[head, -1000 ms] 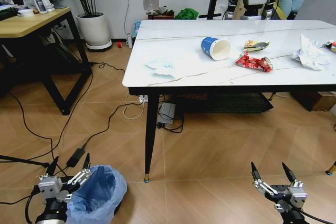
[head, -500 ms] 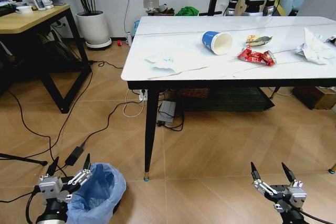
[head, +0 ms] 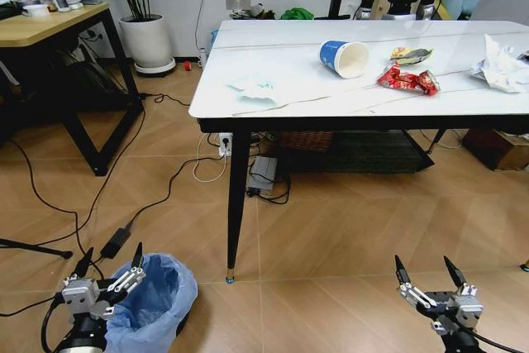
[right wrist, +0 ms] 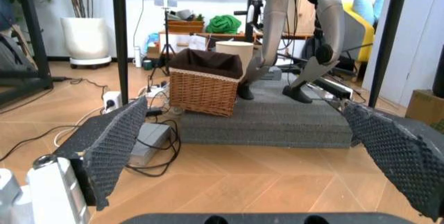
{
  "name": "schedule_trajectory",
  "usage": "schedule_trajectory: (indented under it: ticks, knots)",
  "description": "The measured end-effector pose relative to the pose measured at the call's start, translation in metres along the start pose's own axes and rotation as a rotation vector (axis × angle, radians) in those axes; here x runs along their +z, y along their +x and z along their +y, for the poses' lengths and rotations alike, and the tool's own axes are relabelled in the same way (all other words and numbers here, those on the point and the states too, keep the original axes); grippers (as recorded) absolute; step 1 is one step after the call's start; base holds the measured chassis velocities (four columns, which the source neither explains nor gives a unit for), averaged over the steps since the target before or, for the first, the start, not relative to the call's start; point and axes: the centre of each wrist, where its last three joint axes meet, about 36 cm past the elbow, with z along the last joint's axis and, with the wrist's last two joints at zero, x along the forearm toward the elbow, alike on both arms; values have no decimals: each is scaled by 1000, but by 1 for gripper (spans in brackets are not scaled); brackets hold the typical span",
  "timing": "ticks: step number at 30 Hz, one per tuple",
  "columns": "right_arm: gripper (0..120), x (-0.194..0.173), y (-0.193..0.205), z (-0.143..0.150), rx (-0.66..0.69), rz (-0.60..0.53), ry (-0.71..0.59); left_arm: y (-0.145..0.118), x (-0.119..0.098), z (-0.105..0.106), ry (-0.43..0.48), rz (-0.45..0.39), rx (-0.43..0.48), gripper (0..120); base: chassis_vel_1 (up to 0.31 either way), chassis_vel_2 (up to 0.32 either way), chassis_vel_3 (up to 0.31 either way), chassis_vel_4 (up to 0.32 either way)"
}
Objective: Pick up the trash bin and place the trash from the table into it.
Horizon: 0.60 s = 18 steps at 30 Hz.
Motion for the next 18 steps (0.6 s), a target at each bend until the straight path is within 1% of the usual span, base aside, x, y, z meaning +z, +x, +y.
schedule_trajectory:
  ticks: [14, 18]
  knots:
    - [100, -1, 1, 0, -4, 0, 3, 0, -1, 0, 1, -5, 1, 100, 0, 0, 0, 0]
    - [100, 0, 1, 0, -4, 1, 3, 0, 3, 1, -11, 3, -8, 100, 0, 0, 0, 0]
